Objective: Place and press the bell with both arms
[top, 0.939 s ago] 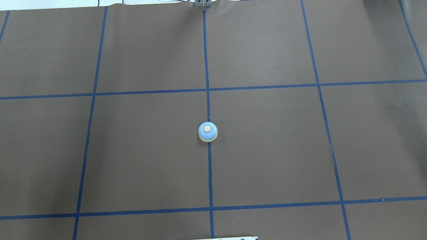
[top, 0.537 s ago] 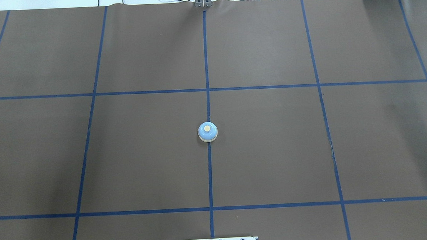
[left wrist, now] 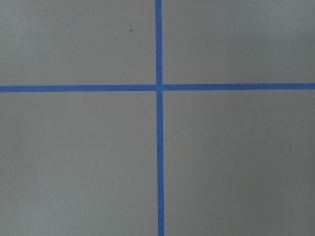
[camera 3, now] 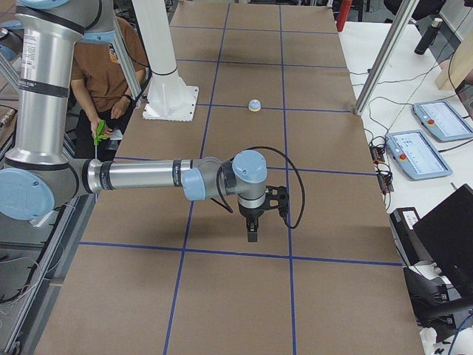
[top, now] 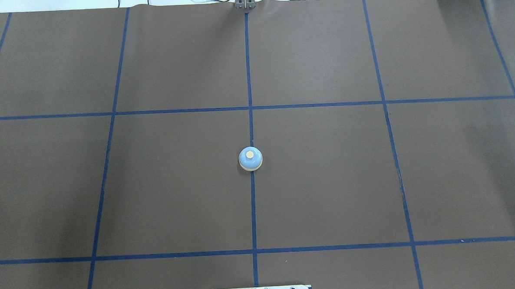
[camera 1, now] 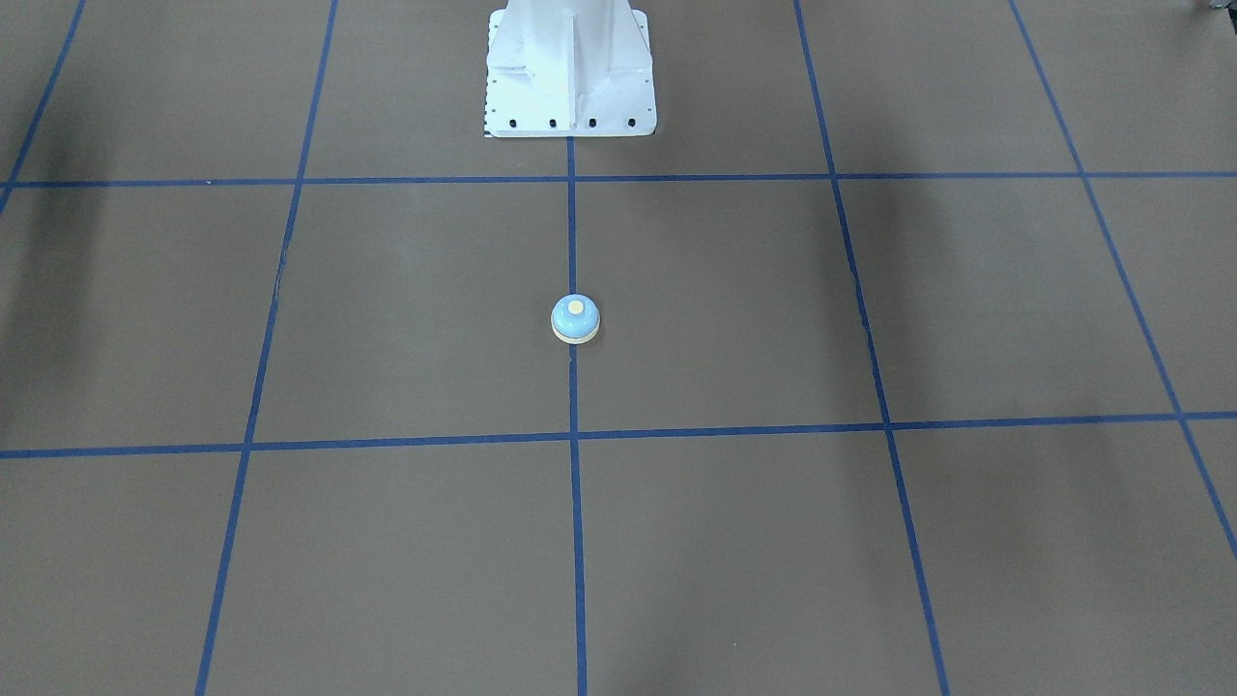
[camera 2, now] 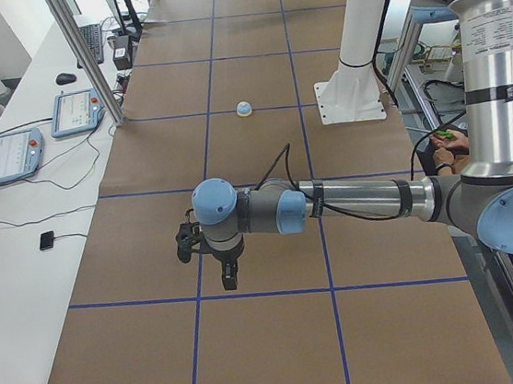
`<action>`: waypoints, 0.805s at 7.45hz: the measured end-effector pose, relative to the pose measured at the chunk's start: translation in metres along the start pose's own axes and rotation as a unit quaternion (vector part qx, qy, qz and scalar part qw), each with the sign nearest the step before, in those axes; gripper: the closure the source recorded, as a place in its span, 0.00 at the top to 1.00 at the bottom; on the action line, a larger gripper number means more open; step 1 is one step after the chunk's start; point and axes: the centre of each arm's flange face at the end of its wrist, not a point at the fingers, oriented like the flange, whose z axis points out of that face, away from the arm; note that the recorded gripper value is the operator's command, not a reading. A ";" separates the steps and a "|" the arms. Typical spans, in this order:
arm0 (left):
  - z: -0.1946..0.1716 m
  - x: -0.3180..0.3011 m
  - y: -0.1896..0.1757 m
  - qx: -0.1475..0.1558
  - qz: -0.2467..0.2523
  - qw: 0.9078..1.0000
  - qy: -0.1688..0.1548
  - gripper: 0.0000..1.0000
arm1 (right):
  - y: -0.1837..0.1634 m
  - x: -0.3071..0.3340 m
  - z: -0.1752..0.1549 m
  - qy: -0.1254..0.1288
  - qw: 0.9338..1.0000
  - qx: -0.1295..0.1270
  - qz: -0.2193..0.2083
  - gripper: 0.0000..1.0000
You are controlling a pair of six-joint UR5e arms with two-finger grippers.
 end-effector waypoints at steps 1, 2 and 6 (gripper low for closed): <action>0.000 0.000 0.000 0.000 0.000 1.000 0.000 1.00 | 0.002 0.001 0.000 0.001 1.000 -0.001 0.001 1.00; 0.001 0.000 0.000 0.000 0.000 1.000 0.000 1.00 | 0.003 0.001 0.001 0.001 1.000 -0.001 0.002 1.00; 0.000 0.001 0.000 0.000 0.002 1.000 0.000 1.00 | 0.003 0.002 0.001 0.001 1.000 -0.002 0.002 1.00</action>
